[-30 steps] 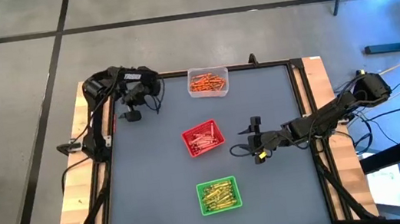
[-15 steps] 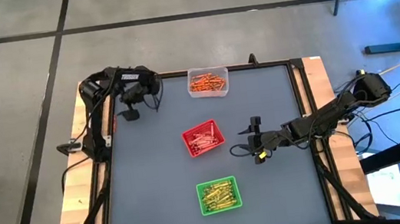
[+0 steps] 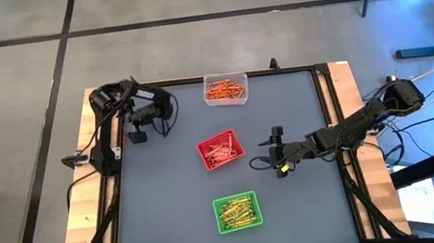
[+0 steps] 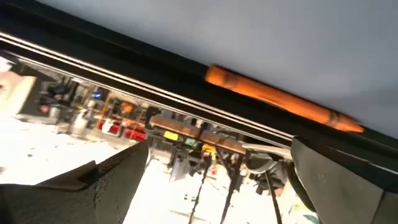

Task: Sort crayons
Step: Put the orange crayon into the transparent bin

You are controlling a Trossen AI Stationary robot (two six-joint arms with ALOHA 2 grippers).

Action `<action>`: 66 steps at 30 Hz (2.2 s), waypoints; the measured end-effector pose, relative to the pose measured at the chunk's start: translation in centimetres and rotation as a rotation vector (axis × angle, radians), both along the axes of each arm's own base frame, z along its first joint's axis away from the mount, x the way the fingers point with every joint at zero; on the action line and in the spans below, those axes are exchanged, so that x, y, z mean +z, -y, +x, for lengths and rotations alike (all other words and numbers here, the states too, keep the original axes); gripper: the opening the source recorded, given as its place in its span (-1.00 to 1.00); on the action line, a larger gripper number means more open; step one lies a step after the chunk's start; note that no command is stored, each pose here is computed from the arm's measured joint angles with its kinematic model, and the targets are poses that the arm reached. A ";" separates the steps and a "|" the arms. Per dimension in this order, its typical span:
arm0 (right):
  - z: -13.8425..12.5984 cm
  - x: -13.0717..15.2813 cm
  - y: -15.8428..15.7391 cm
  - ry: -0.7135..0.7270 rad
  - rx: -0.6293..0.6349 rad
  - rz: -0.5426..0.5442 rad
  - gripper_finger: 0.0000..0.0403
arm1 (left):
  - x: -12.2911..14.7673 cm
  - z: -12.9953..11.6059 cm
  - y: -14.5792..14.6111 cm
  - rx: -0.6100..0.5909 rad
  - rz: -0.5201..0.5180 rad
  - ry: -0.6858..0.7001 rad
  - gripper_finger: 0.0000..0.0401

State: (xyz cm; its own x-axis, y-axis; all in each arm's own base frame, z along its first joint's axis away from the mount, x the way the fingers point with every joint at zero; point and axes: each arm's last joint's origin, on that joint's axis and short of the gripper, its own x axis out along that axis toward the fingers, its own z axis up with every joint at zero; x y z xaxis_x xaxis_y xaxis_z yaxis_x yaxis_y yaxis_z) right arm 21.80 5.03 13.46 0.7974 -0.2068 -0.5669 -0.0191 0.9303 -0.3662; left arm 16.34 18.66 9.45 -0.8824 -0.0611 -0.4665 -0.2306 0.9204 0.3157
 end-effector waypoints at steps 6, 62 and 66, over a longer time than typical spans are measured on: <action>0.0 0.0 0.0 0.001 0.000 0.000 0.22 | -0.6 0.2 2.0 -0.040 -0.017 -0.027 0.90; 0.0 0.0 0.0 0.003 0.002 -0.001 0.22 | 1.2 2.6 3.5 -0.068 0.162 0.298 0.90; 0.0 0.0 0.0 0.004 0.002 0.000 0.22 | 3.5 2.9 3.6 -0.055 0.255 0.386 0.90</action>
